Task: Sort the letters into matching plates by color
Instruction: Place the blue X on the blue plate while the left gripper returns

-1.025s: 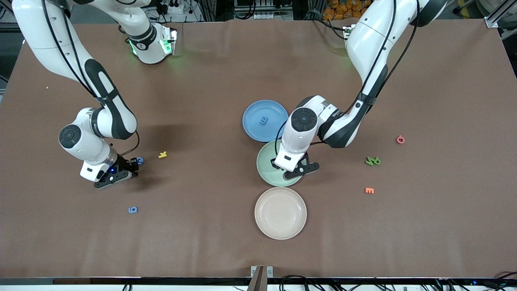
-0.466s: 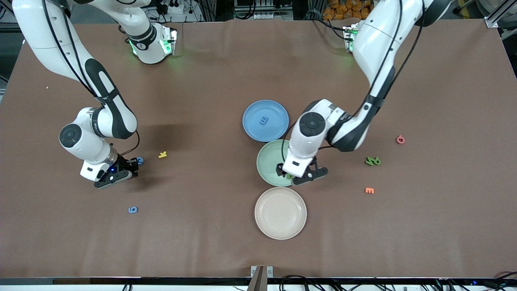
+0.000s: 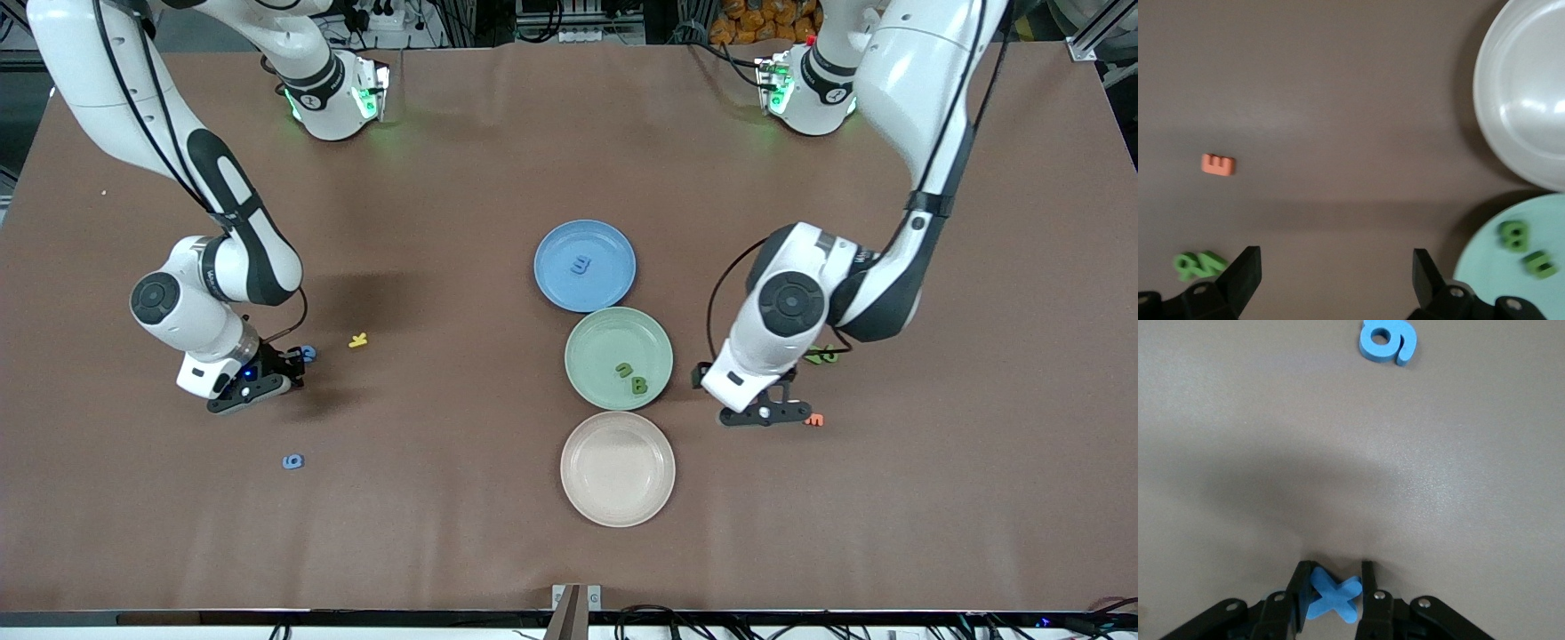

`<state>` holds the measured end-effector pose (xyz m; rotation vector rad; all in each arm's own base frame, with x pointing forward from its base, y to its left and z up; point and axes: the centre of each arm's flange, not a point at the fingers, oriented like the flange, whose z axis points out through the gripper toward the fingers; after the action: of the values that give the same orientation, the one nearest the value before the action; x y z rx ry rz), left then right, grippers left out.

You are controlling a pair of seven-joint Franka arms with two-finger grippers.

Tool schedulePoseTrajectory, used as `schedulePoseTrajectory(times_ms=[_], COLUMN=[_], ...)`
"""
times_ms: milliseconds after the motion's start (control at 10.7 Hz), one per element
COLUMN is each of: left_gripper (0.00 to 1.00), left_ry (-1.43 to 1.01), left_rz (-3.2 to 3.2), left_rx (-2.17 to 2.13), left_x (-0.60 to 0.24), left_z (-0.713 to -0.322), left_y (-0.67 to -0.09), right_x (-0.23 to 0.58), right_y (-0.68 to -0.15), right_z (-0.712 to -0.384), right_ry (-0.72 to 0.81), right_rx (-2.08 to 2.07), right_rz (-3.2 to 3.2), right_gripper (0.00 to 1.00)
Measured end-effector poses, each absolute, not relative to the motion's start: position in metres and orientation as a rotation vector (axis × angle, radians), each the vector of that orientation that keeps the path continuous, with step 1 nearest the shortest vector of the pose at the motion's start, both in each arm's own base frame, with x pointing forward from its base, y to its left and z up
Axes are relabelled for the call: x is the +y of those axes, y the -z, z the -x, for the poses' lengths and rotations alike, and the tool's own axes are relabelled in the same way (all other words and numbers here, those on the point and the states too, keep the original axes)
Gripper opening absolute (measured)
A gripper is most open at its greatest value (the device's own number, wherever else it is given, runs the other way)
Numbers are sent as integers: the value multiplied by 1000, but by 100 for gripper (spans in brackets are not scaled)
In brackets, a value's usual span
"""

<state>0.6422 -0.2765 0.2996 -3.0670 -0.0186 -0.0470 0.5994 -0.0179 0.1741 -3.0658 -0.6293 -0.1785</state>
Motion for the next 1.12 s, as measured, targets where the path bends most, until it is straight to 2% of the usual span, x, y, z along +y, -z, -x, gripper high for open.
schedulePoseTrajectory(times_ms=[559, 838, 1118], left_gripper=[100, 100, 100], left_ry=[-125, -145, -68], left_rz=[2945, 2817, 2596], left_rx=[687, 1150, 1622], left_x=[-189, -179, -158], left_z=[-611, -610, -621], left_y=[-294, -286, -281], right_x=[-16, -7, 30], right_y=[-177, -201, -227], right_z=[-600, -610, -622], right_ry=[163, 144, 117], right_rx=[-633, -618, -548], right_rz=[3061, 3052, 3049], right_gripper=[35, 35, 35])
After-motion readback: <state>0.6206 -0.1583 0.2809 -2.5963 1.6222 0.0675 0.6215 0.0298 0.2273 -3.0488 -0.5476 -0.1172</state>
